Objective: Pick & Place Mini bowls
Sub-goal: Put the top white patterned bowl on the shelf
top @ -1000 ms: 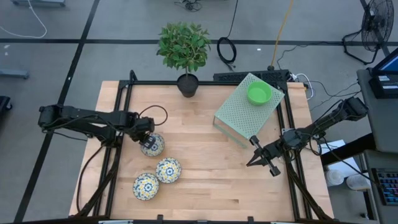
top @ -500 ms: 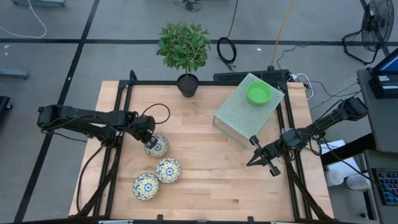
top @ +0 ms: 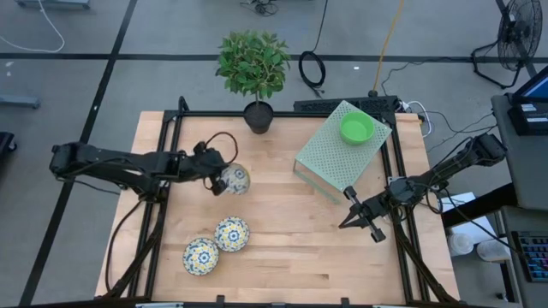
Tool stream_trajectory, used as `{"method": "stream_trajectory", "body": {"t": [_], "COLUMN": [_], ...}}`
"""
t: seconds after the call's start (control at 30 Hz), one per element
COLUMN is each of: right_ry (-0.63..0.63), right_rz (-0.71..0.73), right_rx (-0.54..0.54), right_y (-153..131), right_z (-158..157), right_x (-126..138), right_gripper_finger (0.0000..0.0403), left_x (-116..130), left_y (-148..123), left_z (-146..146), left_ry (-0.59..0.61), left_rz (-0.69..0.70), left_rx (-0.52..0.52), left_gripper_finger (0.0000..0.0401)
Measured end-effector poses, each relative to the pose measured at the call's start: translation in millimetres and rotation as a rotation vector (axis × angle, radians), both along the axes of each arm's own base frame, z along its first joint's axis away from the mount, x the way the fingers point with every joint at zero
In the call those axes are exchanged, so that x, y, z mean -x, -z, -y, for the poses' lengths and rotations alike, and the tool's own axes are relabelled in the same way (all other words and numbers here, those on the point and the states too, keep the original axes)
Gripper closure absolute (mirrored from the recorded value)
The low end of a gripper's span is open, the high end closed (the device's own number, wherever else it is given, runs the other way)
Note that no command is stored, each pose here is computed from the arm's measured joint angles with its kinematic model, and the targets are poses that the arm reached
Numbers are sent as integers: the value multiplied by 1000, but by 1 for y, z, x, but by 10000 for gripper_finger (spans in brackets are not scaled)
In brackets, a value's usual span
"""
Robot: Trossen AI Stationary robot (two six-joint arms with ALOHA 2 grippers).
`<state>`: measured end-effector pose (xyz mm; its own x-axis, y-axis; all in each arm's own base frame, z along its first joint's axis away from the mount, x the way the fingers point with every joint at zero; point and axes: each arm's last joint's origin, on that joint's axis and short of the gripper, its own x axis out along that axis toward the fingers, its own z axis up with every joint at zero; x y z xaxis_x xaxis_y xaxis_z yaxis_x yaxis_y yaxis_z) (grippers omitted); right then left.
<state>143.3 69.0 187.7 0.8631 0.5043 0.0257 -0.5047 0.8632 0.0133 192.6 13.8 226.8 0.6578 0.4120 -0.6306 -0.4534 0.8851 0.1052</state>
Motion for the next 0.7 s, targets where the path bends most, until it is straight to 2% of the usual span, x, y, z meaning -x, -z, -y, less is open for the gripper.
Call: {"method": "stream_trajectory", "body": {"t": [0.13, 0.3, 0.4, 0.53, 0.7], "right_ry": [57, 325, 455, 558, 674], "right_rz": [0, -10, -25, -45, -39], "right_rx": [0, -1, 22, 116, 265], "right_y": [0, 1, 2, -2, -18], "right_z": [1, 8, 10, 6, -4], "right_x": [-1, -5, -10, -24, -54], "right_gripper_finger": [403, 402, 386, 330, 221], "left_x": [-14, -31, -44, -67, -91], "left_y": [-36, -59, -65, -55, -35], "left_z": [6, 23, 35, 47, 59], "left_ry": [67, 105, 63, -14, -79], "left_rz": [194, 341, 379, 337, 222], "left_rx": [-152, -429, -588, -753, -905], "left_gripper_finger": [392, 392, 392, 392, 392]}}
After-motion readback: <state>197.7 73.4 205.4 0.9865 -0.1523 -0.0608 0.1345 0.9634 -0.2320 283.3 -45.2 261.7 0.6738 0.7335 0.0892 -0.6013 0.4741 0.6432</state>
